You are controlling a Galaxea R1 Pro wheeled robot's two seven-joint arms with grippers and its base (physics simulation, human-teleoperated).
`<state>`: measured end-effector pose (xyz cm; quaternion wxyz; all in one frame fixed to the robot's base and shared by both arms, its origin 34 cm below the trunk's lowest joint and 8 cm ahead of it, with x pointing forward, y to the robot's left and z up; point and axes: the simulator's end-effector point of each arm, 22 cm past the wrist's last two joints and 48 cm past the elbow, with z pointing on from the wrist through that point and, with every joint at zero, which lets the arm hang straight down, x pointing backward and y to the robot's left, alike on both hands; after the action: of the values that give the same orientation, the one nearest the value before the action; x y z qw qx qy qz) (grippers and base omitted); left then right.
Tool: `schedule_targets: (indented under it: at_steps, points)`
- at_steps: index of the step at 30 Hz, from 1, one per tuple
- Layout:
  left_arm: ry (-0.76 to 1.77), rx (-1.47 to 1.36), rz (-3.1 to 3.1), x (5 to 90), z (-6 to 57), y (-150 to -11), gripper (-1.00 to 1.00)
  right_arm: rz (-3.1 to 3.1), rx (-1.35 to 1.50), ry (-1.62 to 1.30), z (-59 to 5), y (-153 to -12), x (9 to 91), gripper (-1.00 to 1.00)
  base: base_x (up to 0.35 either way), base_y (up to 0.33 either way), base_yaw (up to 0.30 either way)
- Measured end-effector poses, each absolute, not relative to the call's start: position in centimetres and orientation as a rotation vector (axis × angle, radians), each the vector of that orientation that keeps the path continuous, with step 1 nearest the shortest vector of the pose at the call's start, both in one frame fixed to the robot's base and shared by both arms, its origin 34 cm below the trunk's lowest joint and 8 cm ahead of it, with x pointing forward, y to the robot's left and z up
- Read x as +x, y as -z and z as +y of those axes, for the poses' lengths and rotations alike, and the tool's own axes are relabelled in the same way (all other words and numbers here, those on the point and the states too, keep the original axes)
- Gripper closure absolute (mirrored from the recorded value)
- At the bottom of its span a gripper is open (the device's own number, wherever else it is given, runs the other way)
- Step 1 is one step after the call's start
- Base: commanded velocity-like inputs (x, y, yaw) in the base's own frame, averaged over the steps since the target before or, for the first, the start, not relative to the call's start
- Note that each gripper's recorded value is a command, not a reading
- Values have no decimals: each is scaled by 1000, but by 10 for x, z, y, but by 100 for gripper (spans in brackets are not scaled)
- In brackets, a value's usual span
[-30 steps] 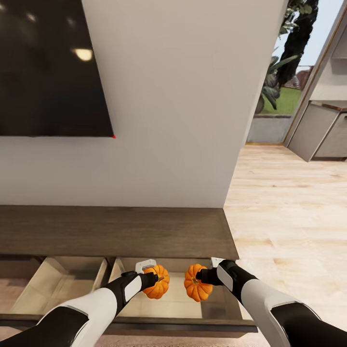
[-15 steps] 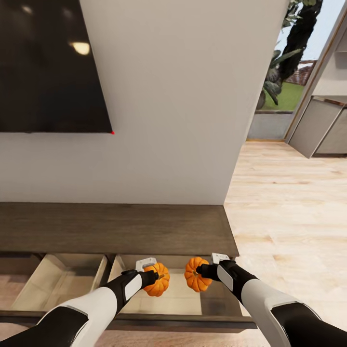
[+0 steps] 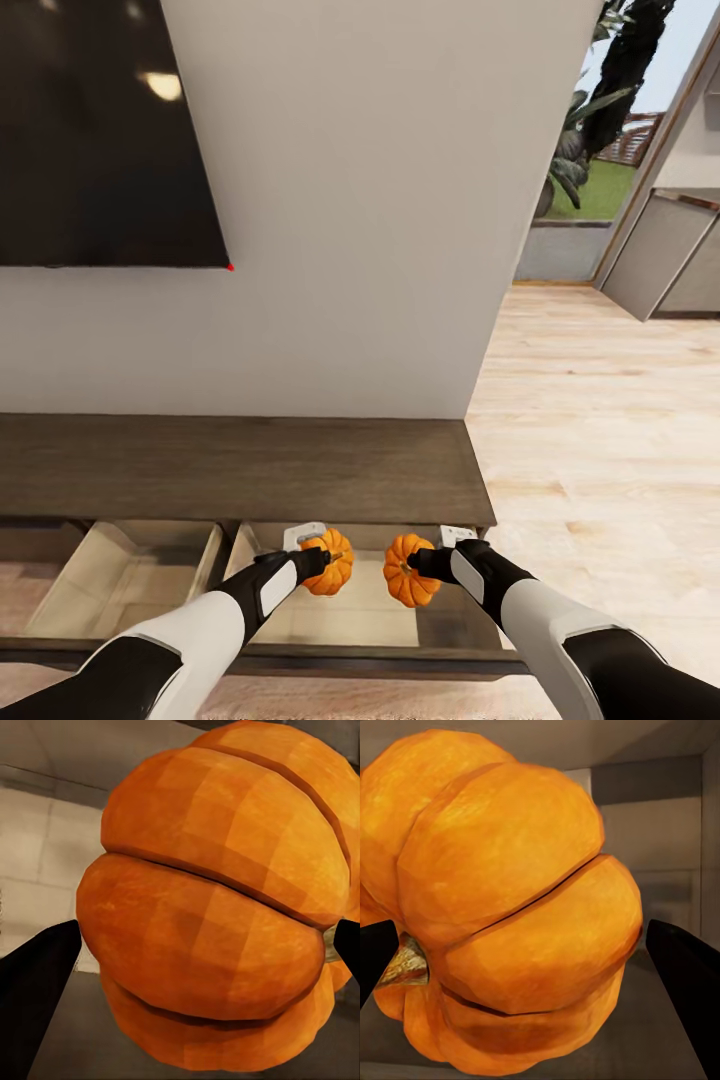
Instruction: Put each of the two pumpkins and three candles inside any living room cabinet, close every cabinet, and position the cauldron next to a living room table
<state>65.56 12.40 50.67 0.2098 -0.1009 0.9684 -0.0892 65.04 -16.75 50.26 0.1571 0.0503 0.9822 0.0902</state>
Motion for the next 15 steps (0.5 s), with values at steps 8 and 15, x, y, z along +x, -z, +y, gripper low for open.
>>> schedule_targets:
  at_steps: [8, 15]
  points:
    - [236, -290, 2678, 656, 128, -501, 100, 2823, 145, -259, -167, -496, 647, 100, 0, 0, 0]
    - [234, -291, 2688, 653, 128, -495, 100, 2833, 143, -258, -167, -490, 644, 100, 0, 0, 0]
